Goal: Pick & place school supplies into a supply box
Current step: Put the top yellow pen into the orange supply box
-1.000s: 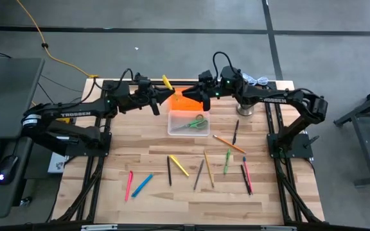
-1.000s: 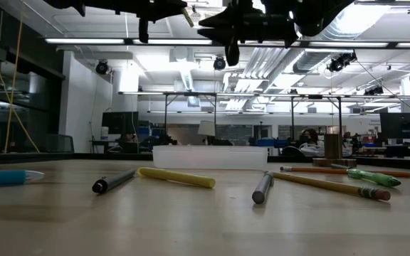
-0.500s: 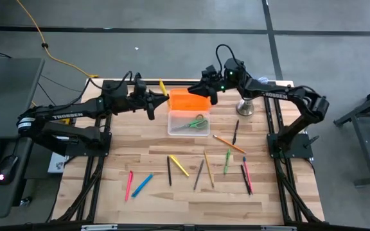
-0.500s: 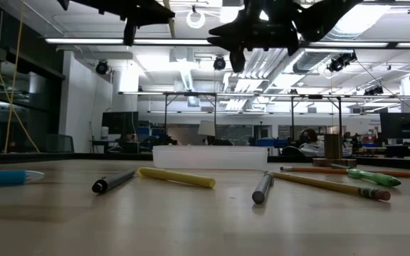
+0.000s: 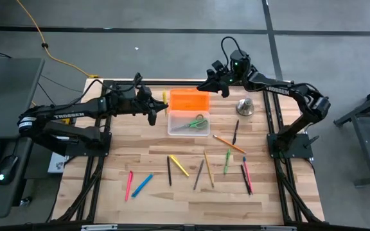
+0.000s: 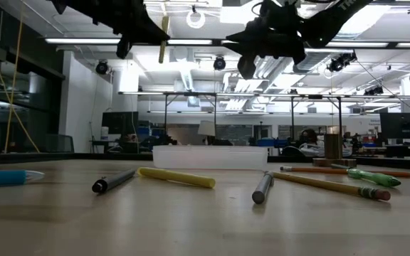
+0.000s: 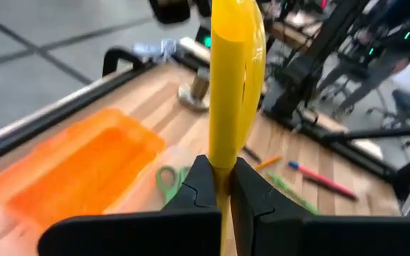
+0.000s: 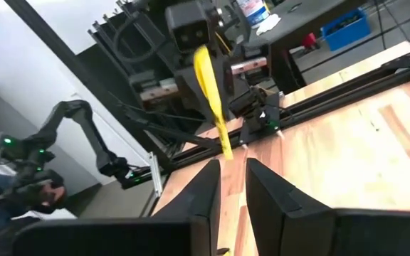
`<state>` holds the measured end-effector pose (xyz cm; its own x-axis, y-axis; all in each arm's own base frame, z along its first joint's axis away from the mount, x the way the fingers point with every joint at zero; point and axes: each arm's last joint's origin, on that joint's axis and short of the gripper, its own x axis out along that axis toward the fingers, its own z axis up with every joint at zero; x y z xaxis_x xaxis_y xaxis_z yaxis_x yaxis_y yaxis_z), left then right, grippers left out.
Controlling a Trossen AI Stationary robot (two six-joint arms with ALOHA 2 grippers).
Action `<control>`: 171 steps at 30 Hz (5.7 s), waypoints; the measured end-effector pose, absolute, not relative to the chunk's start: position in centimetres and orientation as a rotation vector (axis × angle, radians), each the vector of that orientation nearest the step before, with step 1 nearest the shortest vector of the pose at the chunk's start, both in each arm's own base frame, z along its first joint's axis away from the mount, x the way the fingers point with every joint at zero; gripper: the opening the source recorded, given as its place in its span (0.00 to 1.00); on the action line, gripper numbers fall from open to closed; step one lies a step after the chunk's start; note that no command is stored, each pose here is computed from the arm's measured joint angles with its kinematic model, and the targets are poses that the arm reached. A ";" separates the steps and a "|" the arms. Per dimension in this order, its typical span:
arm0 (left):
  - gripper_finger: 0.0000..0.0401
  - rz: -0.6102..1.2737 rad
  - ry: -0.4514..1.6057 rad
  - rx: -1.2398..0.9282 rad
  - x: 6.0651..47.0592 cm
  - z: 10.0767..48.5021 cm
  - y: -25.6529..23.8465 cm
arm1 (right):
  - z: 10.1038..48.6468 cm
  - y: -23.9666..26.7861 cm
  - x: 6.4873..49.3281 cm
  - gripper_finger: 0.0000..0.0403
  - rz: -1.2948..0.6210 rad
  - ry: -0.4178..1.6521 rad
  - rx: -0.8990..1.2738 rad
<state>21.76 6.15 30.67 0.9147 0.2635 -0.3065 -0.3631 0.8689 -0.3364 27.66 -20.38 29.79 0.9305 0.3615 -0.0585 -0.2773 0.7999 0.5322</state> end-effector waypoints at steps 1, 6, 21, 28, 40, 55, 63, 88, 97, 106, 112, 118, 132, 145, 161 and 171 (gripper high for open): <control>0.08 0.329 0.273 -0.401 21.8 30.5 6.2 | 29.8 -20.5 27.5 0.11 0.349 0.162 0.549; 0.08 0.289 0.338 -0.400 22.9 29.3 6.3 | 29.8 -21.2 26.8 0.12 0.370 0.167 0.574; 0.08 0.229 0.507 -0.294 27.9 27.6 6.8 | 29.9 -22.2 25.9 0.11 0.348 0.153 0.559; 0.08 0.237 0.693 -0.147 31.5 29.0 7.4 | 29.9 -22.3 25.8 0.10 0.359 0.151 0.552; 0.08 0.236 0.837 -0.089 34.6 29.3 8.3 | 30.2 -23.7 24.5 0.12 0.340 0.116 0.483; 0.08 0.251 0.950 -0.112 35.4 26.9 7.9 | 31.8 -24.3 22.4 0.06 0.350 0.077 0.414; 0.08 0.251 0.965 -0.122 36.1 25.8 8.0 | 33.8 -21.4 18.8 0.00 0.203 0.147 0.362; 0.08 0.230 1.050 -0.130 38.0 21.6 8.4 | 36.2 -10.0 9.9 0.01 -0.161 0.269 0.209; 0.08 0.214 1.079 -0.099 38.2 20.9 8.4 | 33.5 -9.0 9.2 0.02 -0.177 0.213 0.243; 0.08 0.218 1.097 -0.021 38.1 20.7 8.6 | 29.6 -8.9 9.2 0.01 -0.174 0.118 0.328; 0.08 0.232 1.088 -0.024 38.0 20.6 9.7 | 28.3 -8.9 9.2 0.01 -0.164 0.067 0.359; 0.09 0.225 1.106 -0.052 38.2 19.6 10.5 | 28.4 -8.9 9.2 0.01 -0.146 0.058 0.354; 0.12 0.192 1.125 -0.036 38.4 18.8 10.4 | 28.6 -8.9 9.2 0.00 -0.148 0.038 0.358; 0.17 0.166 1.125 -0.026 38.4 18.8 10.3 | 28.9 -8.9 9.2 0.00 -0.143 0.017 0.362; 0.17 0.146 1.126 -0.004 38.4 18.8 10.3 | 28.9 -8.9 9.2 0.00 -0.143 0.016 0.359; 0.17 0.131 1.124 -0.002 38.4 18.9 10.2 | 28.9 -8.9 9.2 0.00 -0.143 0.013 0.355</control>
<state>38.41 10.25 18.86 0.4252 0.1036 -0.8991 -0.1053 0.9923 0.0645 9.22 -8.92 28.93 0.9898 -0.1369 -0.0381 0.1416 0.9276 0.3456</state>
